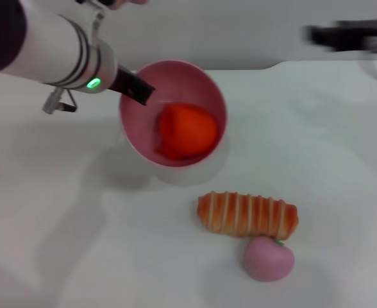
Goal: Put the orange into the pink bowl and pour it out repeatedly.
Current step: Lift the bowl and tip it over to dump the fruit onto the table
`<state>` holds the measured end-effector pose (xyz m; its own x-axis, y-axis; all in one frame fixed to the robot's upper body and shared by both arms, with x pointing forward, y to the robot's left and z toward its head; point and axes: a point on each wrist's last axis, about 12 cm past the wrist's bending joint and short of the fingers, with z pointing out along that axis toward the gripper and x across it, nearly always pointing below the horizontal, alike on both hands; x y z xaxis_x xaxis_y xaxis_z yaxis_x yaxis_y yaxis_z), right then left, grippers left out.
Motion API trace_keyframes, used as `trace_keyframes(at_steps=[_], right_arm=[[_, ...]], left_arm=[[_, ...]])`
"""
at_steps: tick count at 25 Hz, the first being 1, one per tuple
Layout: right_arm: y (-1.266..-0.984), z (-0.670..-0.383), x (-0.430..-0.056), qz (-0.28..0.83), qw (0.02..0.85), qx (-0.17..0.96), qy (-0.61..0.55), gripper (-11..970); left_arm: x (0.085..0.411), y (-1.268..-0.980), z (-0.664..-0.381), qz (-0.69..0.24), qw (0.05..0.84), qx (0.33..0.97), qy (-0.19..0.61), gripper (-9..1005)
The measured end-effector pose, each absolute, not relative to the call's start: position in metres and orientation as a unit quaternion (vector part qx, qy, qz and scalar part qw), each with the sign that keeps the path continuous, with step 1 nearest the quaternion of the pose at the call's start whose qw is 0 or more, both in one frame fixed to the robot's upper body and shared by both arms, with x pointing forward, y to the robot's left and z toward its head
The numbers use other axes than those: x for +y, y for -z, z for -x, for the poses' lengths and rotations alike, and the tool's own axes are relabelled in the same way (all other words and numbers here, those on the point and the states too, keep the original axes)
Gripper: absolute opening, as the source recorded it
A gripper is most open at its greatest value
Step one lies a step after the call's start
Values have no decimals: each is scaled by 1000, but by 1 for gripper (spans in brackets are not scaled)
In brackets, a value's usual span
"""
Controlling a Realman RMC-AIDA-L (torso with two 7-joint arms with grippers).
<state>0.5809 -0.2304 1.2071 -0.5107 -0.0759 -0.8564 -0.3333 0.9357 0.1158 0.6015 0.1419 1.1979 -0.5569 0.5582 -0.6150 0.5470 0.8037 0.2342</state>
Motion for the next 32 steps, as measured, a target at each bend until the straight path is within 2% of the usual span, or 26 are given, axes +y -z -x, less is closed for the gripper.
trace_keyframes(at_steps=[3, 8, 14, 18, 21, 22, 24, 27, 28, 29, 30, 32], right_arm=[[-1205, -568, -274, 80, 504, 855, -89, 567], [-1201, -548, -308, 53, 543, 837, -38, 567], [-1194, -539, -318, 39, 535, 843, -31, 567], [-1193, -538, -318, 40, 530, 846, -31, 566], [-1193, -537, -321, 37, 525, 850, -30, 566], [-1192, -536, -322, 34, 523, 851, -29, 566], [-1192, -534, -329, 25, 518, 855, -26, 566], [-1191, -531, -338, 8, 510, 860, -23, 566], [-1189, -529, -343, -2, 505, 863, -24, 566], [-1188, -529, -344, -4, 502, 865, -25, 566], [-1188, -529, -344, -4, 502, 865, -25, 566], [-1186, -528, -344, -6, 496, 868, -27, 566]], left_arm=[[132, -1198, -600, -329, 353, 876, -8, 39], [114, -1196, -597, -363, 365, 858, -5, 39], [94, -1196, -592, -399, 386, 832, -4, 39], [74, -1194, -587, -442, 436, 784, -6, 39], [74, -1194, -587, -442, 436, 784, -6, 39], [61, -1192, -582, -481, 465, 743, -7, 39], [55, -1192, -580, -501, 480, 720, -14, 39], [55, -1192, -580, -501, 480, 720, -14, 38], [46, -1186, -575, -543, 501, 673, -46, 38], [46, -1186, -575, -543, 501, 673, -46, 38], [39, -1182, -572, -568, 515, 638, -66, 38], [36, -1180, -572, -579, 523, 621, -74, 38]])
